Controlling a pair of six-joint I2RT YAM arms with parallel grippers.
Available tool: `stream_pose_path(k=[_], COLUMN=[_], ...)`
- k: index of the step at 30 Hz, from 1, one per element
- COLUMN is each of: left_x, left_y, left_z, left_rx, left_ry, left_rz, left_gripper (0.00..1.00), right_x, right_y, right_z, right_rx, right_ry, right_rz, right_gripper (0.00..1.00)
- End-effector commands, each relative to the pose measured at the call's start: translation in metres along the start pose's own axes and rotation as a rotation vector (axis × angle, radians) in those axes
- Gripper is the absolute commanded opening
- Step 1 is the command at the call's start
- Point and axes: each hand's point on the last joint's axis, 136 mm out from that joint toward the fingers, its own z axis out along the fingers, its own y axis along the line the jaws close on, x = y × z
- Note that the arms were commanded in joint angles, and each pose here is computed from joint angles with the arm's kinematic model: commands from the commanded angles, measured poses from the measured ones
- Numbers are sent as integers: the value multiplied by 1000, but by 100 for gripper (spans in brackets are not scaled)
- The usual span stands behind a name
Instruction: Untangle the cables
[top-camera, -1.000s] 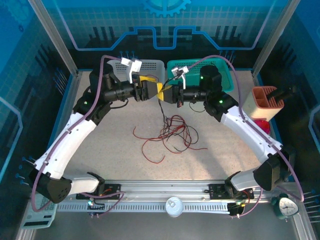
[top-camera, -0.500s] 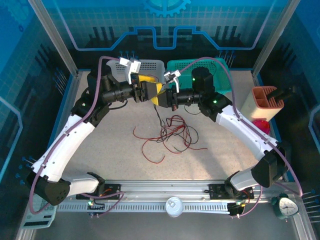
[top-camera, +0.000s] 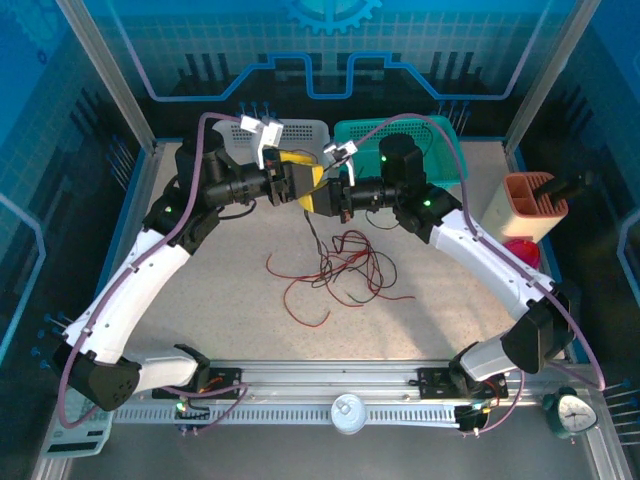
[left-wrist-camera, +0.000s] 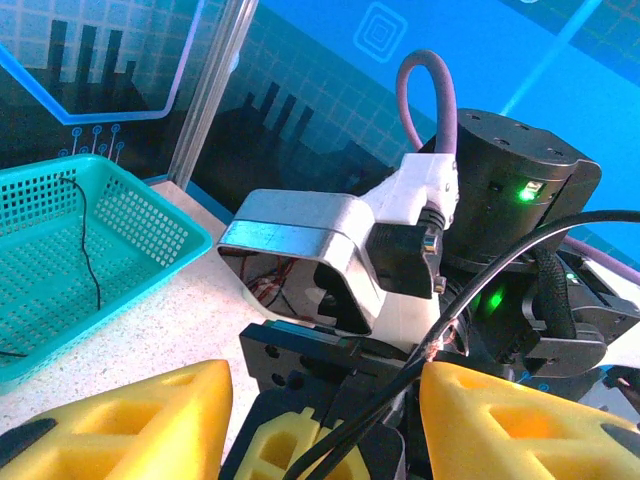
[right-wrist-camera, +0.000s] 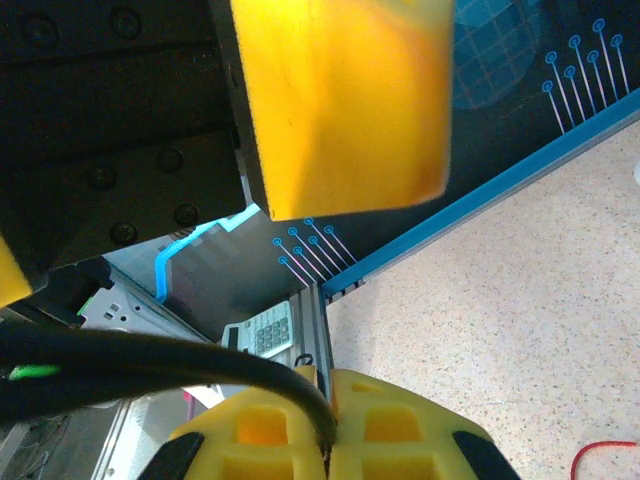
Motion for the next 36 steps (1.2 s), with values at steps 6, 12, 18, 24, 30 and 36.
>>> stream_pose_path(k=[6, 12, 18, 24, 30, 36], left_x=[-9, -8, -11, -14, -15, -15], left_y=[-12, -12, -15, -18, -18, -13], left_z=[4, 4, 1, -1, -3, -4], left_rx=[39, 44, 48, 55, 52, 34], left_ry=[-21, -25, -44, -66, -80, -119], left_rz=[48, 50, 61, 69, 73, 66], left_gripper=[56, 37, 27, 4, 0, 0], right_x=[-7, -7, -7, -7, -6, -5], right_y=[8, 8, 8, 7, 7, 6], right_z=[5, 5, 6, 6, 6, 3], right_rx=[-13, -16, -14, -12, -7, 13], right_ry=[-3, -3, -3, -4, -5, -6], right_rz=[-33, -33, -32, -30, -28, -34], right_gripper=[0, 0, 0, 0, 0, 0])
